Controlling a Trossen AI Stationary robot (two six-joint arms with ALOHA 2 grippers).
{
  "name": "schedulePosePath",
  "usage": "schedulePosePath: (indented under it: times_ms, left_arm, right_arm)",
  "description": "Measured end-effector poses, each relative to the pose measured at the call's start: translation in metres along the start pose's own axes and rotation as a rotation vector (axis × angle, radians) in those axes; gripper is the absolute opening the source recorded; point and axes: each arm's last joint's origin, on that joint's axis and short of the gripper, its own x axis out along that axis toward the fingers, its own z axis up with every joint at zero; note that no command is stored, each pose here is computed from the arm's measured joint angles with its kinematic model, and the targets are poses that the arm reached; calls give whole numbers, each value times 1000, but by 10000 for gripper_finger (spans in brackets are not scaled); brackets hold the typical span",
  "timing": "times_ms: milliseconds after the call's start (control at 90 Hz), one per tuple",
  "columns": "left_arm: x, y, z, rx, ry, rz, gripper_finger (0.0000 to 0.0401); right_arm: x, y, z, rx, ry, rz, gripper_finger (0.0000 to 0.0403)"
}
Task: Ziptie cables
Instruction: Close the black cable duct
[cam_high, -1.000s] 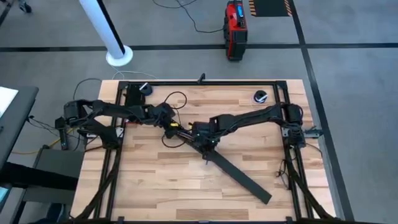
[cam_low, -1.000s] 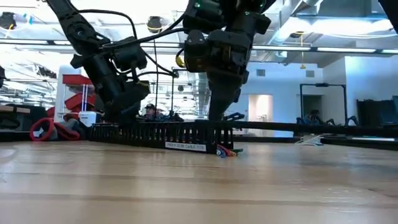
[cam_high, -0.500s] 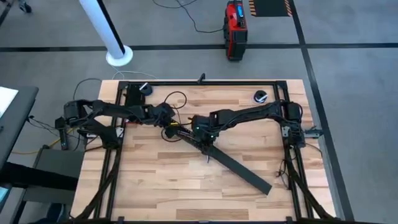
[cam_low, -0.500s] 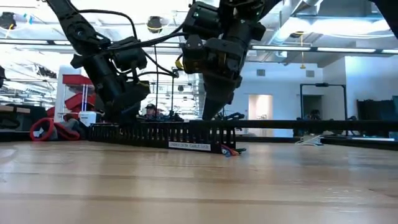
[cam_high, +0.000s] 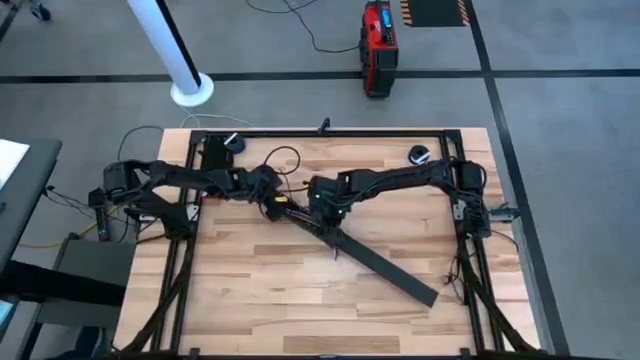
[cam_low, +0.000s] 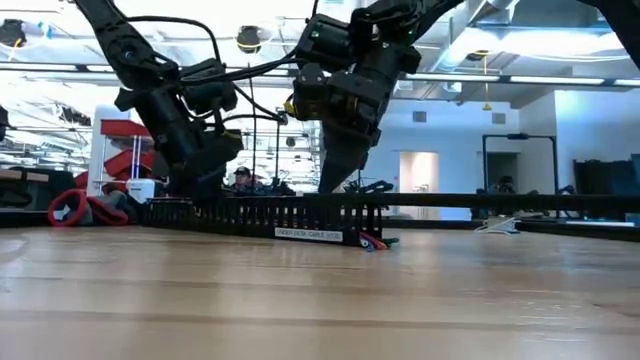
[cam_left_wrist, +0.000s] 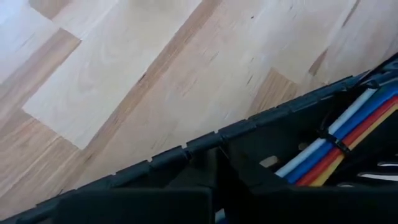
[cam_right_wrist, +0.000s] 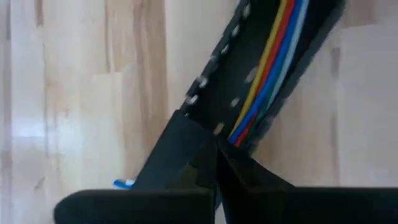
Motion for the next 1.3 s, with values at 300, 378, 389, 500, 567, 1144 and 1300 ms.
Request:
schedulePosePath:
  times_ms: [300,378,389,500,567,1144,1300]
  left_arm:
    - [0,-1,3,3,-29,-13,0]
    - [0,-1,3,8,-30,-12,0]
    - [0,-1,3,11,-29,-12,0]
    - [-1,-2,6,26,-37,-13,0]
    - [-1,-1,8,25,-42,-11,0]
    - [-2,0,6,5,-22,0,0]
    - [-1,0,6,-4,-20,6,0]
  right_arm:
    - [-18,6,9,-4,35,-13,0]
    - [-21,10,9,-7,68,-10,0]
    - [-22,11,9,-8,72,-9,0]
    - [-21,21,4,-18,129,11,0]
    - [-17,28,0,-20,159,18,0]
    - [3,32,-13,-17,144,50,0]
    - [1,23,-12,-21,136,62,0]
